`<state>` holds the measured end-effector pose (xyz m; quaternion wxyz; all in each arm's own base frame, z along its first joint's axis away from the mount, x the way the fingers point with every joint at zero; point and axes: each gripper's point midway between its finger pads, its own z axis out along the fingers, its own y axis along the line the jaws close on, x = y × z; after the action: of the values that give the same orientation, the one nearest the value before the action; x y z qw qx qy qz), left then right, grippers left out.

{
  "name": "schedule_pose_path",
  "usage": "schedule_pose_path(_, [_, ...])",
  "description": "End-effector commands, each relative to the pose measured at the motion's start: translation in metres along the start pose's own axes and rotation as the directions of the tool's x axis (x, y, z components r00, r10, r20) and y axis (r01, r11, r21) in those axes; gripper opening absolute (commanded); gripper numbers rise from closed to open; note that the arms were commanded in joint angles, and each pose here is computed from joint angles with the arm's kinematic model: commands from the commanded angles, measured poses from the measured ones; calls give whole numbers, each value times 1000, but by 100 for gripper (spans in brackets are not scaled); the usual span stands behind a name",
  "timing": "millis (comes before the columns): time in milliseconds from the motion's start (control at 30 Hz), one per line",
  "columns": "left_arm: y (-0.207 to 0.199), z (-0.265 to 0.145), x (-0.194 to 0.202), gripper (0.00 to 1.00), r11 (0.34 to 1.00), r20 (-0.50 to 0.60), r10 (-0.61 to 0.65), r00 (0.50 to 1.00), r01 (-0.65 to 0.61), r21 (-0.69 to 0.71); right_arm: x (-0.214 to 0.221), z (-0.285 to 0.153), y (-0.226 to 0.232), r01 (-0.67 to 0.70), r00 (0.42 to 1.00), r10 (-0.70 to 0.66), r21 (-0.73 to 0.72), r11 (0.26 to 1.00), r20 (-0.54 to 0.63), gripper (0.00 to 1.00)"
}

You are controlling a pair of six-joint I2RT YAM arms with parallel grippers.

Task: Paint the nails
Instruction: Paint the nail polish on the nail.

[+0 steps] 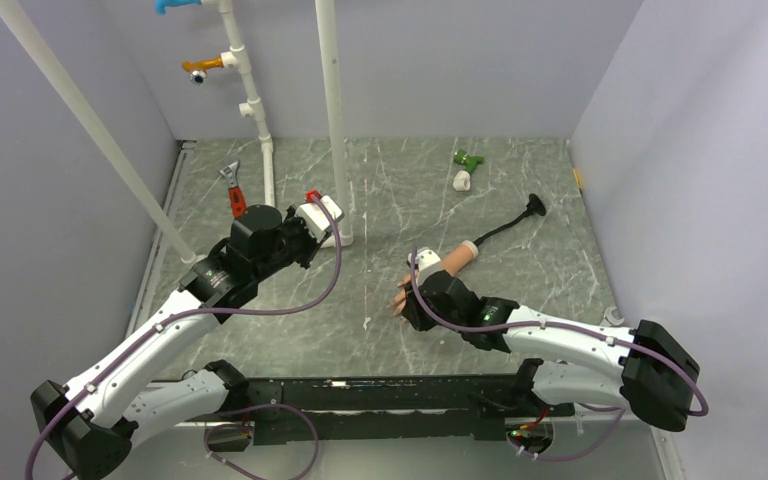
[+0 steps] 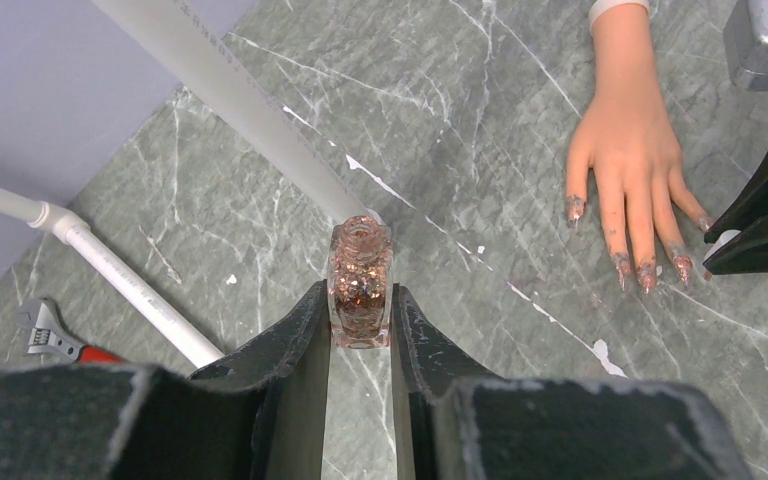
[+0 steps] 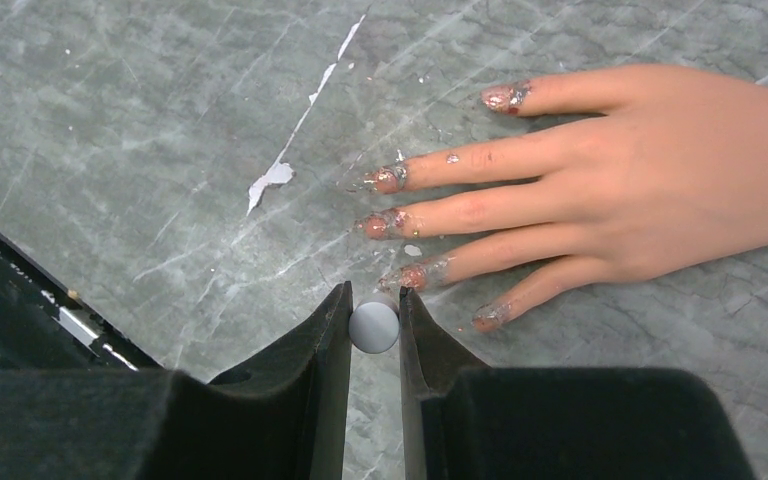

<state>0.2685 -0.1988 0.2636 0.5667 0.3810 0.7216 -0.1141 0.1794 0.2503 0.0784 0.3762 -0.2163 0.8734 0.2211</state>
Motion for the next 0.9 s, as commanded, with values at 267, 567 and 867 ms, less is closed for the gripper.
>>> schedule_pose_path(267, [8, -6, -23, 0, 999, 61, 14, 998, -12, -32, -9, 8, 5, -13, 999, 14, -8, 1000, 44, 0])
schedule_pose_path(567, [8, -9, -26, 0, 1000, 70, 13, 997, -11, -29, -22, 10, 6, -7, 997, 7, 6, 1000, 72, 0])
schedule_pose_path(867, [8, -9, -26, 0, 999, 68, 15, 998, -13, -31, -23, 12, 3, -1, 997, 0, 21, 1000, 77, 0])
